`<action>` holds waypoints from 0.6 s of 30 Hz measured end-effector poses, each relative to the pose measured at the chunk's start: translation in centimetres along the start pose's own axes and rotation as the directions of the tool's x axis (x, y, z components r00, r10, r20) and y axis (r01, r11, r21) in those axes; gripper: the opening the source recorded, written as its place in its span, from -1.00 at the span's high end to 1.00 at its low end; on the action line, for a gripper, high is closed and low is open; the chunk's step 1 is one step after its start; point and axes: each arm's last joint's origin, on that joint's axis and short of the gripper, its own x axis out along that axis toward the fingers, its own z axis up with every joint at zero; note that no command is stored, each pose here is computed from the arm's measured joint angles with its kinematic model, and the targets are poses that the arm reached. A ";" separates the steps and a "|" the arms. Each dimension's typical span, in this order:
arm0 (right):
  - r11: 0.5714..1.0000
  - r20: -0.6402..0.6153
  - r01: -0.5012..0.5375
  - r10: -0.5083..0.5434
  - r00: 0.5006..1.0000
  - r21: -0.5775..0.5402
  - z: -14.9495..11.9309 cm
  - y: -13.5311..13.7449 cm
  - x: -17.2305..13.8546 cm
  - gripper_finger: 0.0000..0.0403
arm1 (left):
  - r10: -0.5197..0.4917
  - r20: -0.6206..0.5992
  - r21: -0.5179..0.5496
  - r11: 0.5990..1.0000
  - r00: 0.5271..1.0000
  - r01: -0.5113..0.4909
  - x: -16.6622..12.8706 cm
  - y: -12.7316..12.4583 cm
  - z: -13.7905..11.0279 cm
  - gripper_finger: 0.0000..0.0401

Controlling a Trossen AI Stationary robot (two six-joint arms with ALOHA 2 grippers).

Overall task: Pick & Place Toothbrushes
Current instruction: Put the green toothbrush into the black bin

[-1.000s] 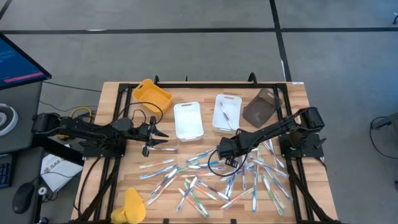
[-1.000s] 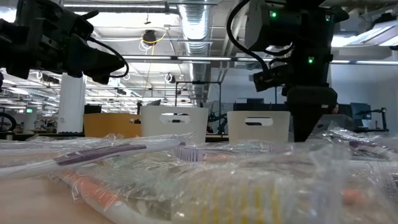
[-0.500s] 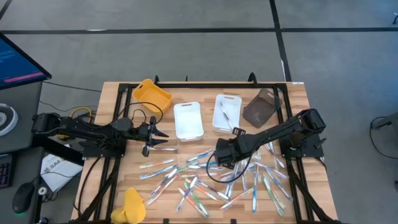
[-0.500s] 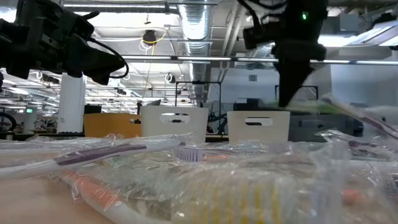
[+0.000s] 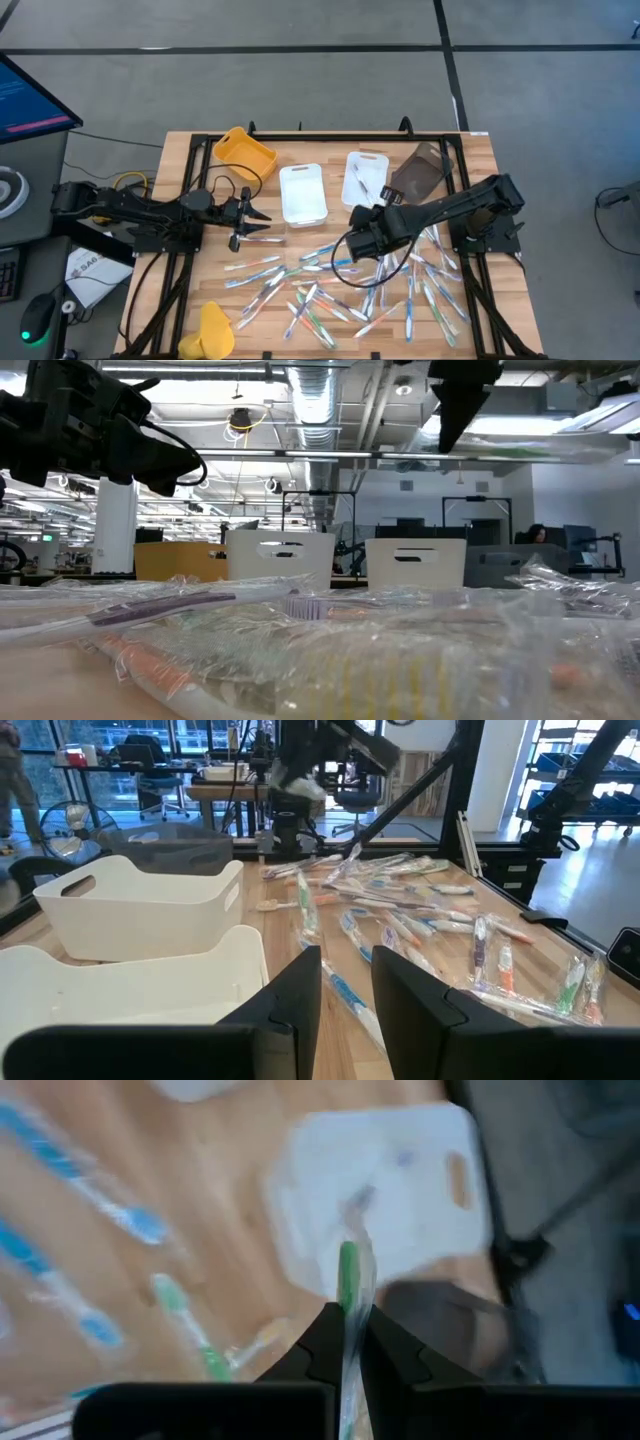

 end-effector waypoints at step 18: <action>0.901 -0.105 0.135 -0.100 0.989 0.411 -0.8 -10.5 2.8 0.93 | 0.000 -0.024 -0.012 1.000 1.000 0.000 0.1 0.0 -0.3 0.57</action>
